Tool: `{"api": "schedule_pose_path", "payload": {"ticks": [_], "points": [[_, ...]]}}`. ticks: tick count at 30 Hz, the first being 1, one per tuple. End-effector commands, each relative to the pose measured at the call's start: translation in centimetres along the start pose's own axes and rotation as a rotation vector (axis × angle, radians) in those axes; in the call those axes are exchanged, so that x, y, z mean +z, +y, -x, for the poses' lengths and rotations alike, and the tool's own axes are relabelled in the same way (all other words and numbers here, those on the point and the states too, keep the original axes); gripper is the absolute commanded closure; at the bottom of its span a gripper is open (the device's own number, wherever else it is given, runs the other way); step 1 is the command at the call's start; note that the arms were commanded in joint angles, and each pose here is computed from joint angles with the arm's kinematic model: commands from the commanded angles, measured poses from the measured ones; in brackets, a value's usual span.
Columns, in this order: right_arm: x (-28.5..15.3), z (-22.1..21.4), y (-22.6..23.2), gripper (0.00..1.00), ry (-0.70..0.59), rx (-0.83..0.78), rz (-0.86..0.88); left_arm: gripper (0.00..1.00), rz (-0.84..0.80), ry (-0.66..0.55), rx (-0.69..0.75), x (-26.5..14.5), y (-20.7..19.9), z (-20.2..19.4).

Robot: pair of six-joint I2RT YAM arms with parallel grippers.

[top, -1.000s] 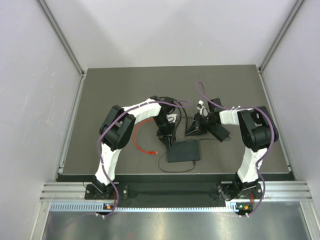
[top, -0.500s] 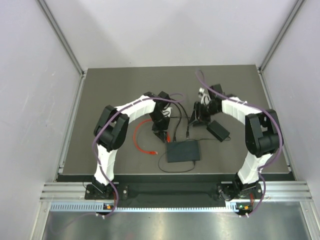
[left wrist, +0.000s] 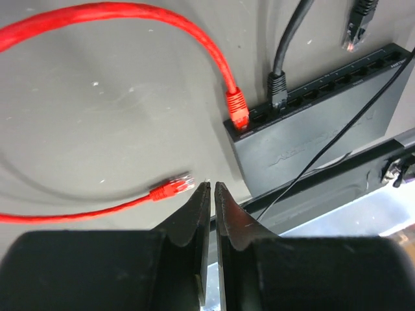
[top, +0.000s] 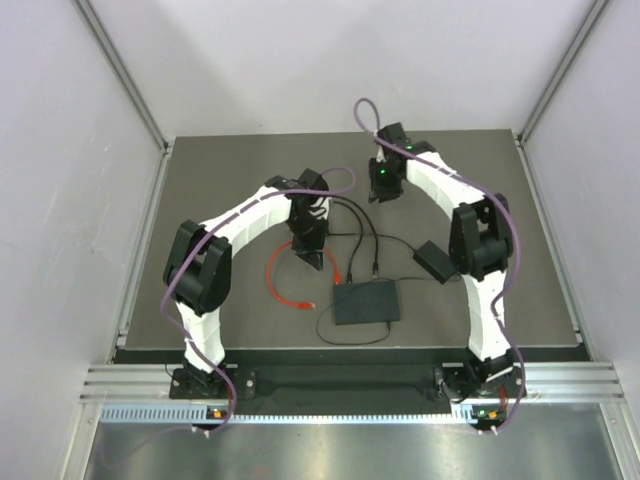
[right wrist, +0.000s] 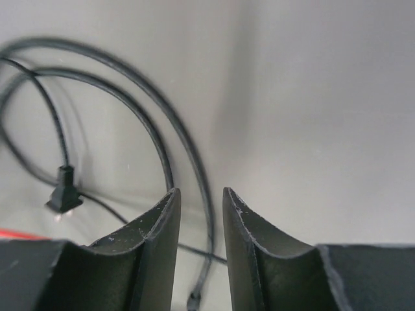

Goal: Pull the plug from the switch port

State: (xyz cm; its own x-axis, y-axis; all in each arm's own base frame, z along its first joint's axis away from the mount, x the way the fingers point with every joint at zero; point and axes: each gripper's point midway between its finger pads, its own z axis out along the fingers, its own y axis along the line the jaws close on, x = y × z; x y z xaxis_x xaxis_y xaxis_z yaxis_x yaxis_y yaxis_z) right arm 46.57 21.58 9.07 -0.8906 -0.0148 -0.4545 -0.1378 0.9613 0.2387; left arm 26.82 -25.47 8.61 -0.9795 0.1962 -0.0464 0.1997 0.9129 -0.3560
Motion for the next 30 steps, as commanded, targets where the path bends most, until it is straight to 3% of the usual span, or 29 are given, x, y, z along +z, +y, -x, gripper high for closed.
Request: {"api": "schedule_pose_path", "payload": {"ticks": [1, 9, 26, 30], "points": [[0.2, -0.4, 0.8, 0.67, 0.004, -0.093, -0.138, 0.88, 0.038, -0.065, 0.011, -2.3, 0.9, 0.0], [2.6, -1.0, 1.3, 0.69, 0.01, -0.183, -0.209, 0.88, 0.034, -0.068, -0.009, -2.7, 1.6, -0.9], [5.6, -2.4, 0.8, 0.77, 0.066, -0.197, -0.213, 0.88, 0.045, -0.082, -0.027, -3.0, 1.9, -1.3], [5.6, -2.1, 0.2, 0.88, 0.06, -0.206, -0.242, 0.88, 0.047, -0.085, -0.028, -3.1, 2.0, -1.1]]}}
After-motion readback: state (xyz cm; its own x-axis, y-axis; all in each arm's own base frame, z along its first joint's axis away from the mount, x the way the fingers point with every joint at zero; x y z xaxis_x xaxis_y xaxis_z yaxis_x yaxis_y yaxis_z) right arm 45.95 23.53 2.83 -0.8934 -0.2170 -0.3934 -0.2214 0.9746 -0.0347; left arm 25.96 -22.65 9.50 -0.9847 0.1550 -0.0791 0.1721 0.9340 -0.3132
